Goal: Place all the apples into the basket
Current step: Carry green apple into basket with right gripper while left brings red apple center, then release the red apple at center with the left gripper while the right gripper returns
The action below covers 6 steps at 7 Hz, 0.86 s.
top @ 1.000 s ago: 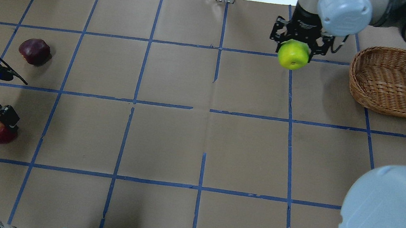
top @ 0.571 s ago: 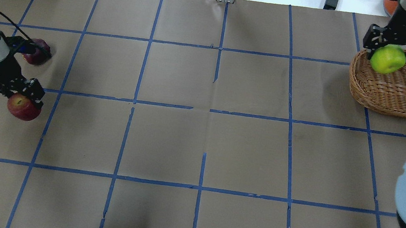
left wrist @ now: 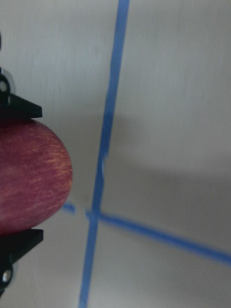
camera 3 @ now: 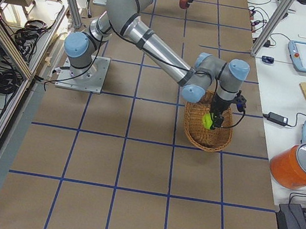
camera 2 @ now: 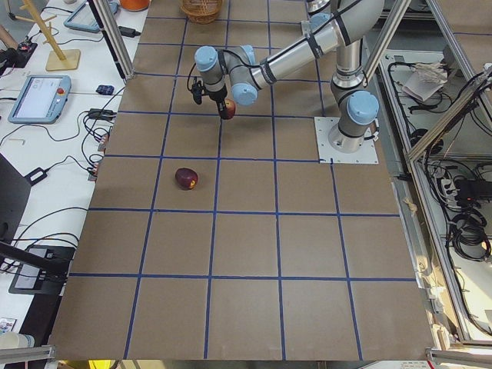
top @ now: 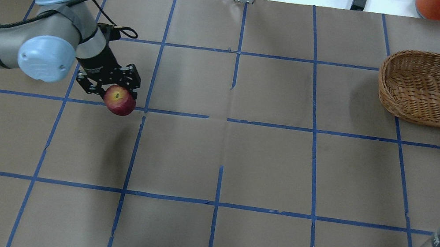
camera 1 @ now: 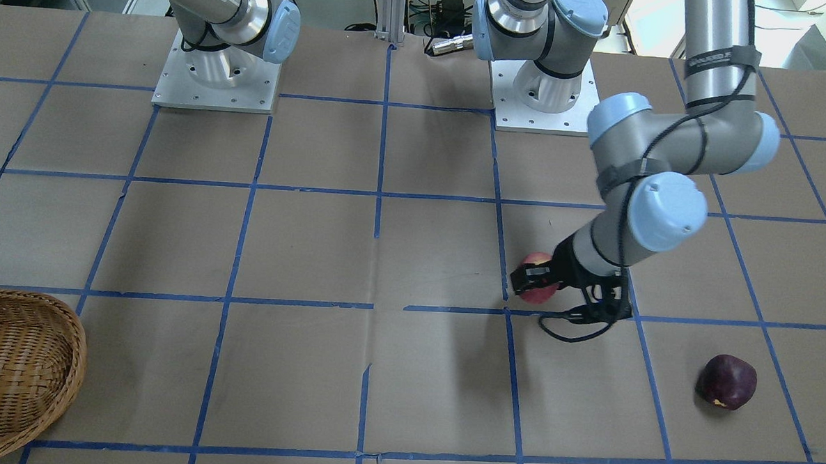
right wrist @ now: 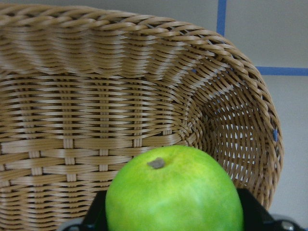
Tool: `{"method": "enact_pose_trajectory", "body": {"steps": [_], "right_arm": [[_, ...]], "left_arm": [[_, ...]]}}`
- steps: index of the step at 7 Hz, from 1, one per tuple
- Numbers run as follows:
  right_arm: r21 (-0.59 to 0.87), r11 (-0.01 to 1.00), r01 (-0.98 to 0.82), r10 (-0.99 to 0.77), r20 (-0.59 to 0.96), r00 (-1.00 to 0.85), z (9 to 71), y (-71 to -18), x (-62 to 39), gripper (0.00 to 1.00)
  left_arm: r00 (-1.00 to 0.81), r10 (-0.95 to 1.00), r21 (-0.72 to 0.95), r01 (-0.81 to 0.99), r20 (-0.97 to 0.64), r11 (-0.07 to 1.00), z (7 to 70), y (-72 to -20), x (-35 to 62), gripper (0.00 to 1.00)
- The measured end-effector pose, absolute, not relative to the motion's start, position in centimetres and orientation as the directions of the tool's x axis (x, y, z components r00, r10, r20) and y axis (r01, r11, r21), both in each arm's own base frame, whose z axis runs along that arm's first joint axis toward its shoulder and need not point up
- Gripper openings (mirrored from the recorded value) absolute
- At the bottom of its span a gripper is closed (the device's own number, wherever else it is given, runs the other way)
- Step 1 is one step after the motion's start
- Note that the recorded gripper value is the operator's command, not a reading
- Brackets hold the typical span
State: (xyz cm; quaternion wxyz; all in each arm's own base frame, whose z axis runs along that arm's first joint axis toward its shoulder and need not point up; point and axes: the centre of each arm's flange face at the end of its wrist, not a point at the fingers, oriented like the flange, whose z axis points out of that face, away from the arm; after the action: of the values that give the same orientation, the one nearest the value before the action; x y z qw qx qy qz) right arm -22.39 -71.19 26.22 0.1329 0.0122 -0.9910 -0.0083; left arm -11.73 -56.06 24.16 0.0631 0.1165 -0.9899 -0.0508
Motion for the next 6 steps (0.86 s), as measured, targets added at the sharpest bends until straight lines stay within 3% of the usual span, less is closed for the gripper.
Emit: {"method": "enact_pose_trajectory", "body": {"steps": [3, 4, 5, 6], "right_arm": [[0.022, 0.999, -0.024, -0.029, 0.268, -0.963, 24.2, -71.5, -23.7, 1.00], [0.022, 0.999, -0.035, -0.040, 0.269, -0.962, 24.7, -71.5, -23.7, 1.00], [0.020, 0.998, -0.061, -0.064, 0.268, -0.961, 26.2, -71.4, -23.2, 1.00], [0.009, 0.996, -0.089, -0.089, 0.244, -0.966, 28.8, -71.1, -21.3, 1.00]], "left_arm": [[-0.937, -0.305, -0.022, -0.313, 0.173, 0.949, 22.0, -54.2, -27.7, 0.32], [-0.929, -0.316, -0.036, -0.328, 0.191, 0.944, 20.7, -53.7, -30.2, 0.44], [-0.921, -0.330, -0.043, -0.346, 0.204, 0.937, 19.5, -53.6, -31.6, 0.93], [-0.914, -0.346, -0.044, -0.362, 0.212, 0.931, 18.5, -53.7, -32.2, 1.00]]}}
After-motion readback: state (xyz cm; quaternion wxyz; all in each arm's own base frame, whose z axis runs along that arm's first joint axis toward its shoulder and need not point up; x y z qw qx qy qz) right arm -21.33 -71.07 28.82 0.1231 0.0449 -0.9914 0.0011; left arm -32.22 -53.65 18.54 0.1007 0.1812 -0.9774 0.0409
